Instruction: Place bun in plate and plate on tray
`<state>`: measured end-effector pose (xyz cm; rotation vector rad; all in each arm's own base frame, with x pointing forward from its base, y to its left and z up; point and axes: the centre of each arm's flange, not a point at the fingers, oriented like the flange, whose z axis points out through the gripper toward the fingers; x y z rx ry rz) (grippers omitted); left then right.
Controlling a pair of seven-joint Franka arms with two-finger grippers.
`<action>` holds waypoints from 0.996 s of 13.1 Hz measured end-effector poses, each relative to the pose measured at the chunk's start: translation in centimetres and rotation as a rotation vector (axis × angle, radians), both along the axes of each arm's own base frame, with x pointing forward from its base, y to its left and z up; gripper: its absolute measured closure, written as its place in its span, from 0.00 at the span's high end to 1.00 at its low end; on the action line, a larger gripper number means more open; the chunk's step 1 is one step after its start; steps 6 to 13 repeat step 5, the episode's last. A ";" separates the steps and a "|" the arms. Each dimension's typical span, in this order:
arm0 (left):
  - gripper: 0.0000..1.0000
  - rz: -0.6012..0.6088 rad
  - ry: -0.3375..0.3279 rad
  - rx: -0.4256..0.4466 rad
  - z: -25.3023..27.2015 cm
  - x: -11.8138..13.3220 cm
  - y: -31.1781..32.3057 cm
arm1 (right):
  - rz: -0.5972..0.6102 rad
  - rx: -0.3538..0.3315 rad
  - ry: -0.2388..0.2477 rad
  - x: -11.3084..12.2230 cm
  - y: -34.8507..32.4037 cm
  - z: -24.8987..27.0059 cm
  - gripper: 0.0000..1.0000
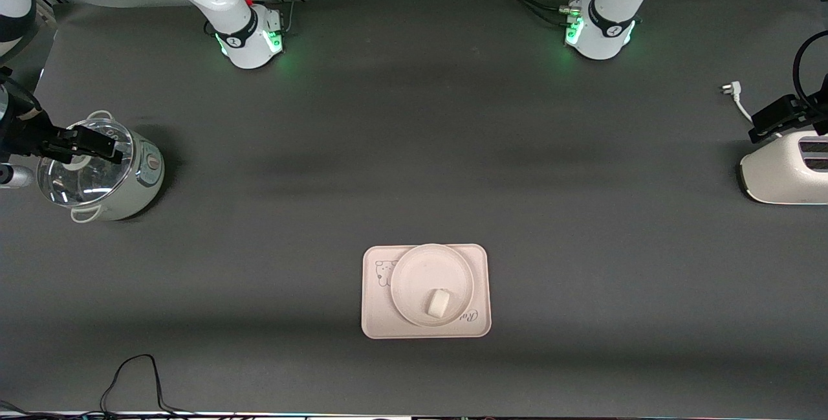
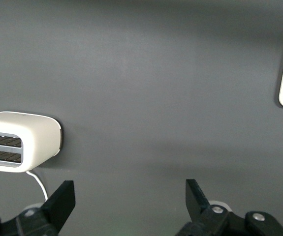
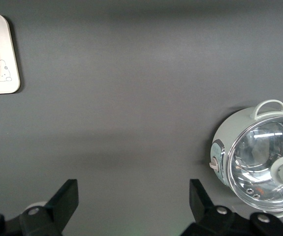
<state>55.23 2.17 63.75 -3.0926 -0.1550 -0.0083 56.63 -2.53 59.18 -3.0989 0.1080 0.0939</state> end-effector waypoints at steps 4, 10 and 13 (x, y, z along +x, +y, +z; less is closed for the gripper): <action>1.00 0.002 0.000 0.000 0.0 0.0 0.1 | 0.001 0.000 0.000 0.0 0.1 0.0 1.00; 1.00 0.002 0.000 0.000 0.0 0.0 0.1 | 0.002 0.000 0.000 0.0 0.1 0.0 1.00; 1.00 0.002 0.000 0.000 0.0 0.0 0.1 | 0.002 0.000 0.000 0.0 0.1 0.0 1.00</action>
